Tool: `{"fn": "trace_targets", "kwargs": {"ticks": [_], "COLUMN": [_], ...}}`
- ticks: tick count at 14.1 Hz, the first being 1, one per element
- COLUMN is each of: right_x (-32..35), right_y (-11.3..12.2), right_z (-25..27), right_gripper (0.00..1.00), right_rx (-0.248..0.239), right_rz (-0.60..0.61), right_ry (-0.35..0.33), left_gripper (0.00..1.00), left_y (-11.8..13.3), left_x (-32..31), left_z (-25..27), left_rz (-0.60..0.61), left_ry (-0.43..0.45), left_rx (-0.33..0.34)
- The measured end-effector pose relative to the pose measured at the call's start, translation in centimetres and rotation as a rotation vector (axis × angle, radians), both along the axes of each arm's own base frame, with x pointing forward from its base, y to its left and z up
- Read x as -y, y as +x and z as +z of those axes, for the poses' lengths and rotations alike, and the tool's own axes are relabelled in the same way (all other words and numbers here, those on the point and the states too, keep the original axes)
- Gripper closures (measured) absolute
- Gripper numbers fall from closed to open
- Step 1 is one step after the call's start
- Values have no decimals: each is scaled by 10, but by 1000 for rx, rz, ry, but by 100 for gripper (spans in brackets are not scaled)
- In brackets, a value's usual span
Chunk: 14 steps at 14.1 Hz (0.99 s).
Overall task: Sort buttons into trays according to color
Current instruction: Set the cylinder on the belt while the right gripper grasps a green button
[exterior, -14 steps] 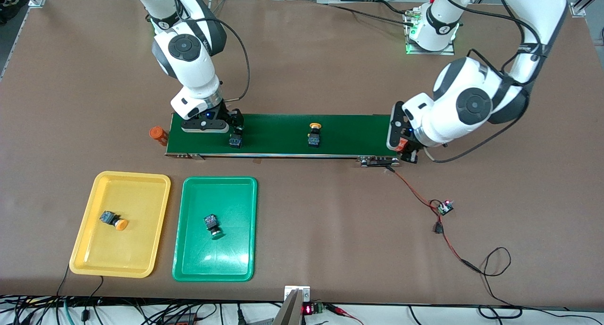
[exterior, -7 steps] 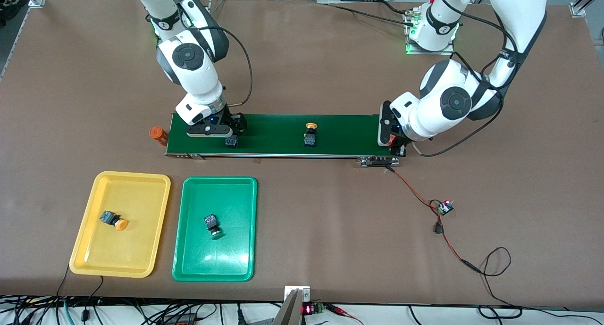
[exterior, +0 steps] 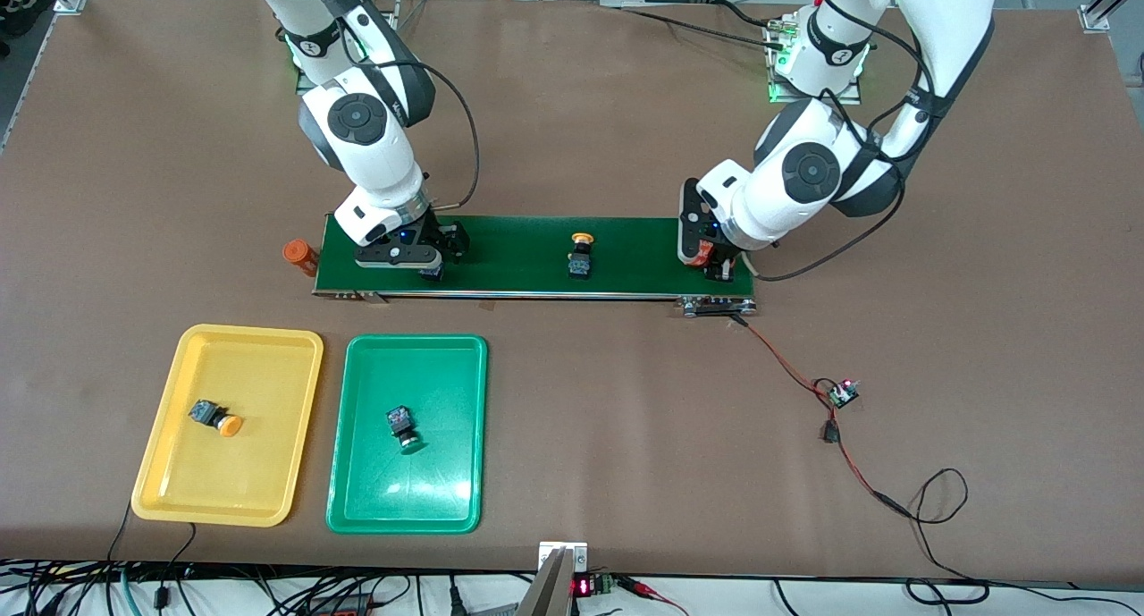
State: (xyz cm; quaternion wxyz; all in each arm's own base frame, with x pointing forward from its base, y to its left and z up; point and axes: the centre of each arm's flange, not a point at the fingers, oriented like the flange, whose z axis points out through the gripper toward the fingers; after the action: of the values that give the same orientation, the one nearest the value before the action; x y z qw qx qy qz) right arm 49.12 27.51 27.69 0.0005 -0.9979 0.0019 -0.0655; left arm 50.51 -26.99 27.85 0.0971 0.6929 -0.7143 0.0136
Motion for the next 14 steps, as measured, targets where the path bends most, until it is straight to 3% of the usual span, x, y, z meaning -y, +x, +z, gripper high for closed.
{"fn": "trace_targets", "kwargs": {"ticks": [5, 11, 13, 14], "right_x": [21, 25, 24, 25], "right_y": [11, 15, 17, 18], "right_z": [-11, -13, -15, -16], "right_gripper": [2, 14, 35, 35], "right_rx": [-15, -11, -13, -14], "right_rz": [23, 25, 24, 25], "right_ry": [-20, -17, -16, -17], "left_gripper": [50, 50, 38, 28], "left_y": [-6, -7, -4, 0], "left_x": [-4, -8, -11, -14], "left_z": [-16, -33, -32, -28], "left_rz": [-6, -35, -6, 13], "left_ry": [10, 29, 30, 31], "left_rx": [-19, -29, -26, -19]}}
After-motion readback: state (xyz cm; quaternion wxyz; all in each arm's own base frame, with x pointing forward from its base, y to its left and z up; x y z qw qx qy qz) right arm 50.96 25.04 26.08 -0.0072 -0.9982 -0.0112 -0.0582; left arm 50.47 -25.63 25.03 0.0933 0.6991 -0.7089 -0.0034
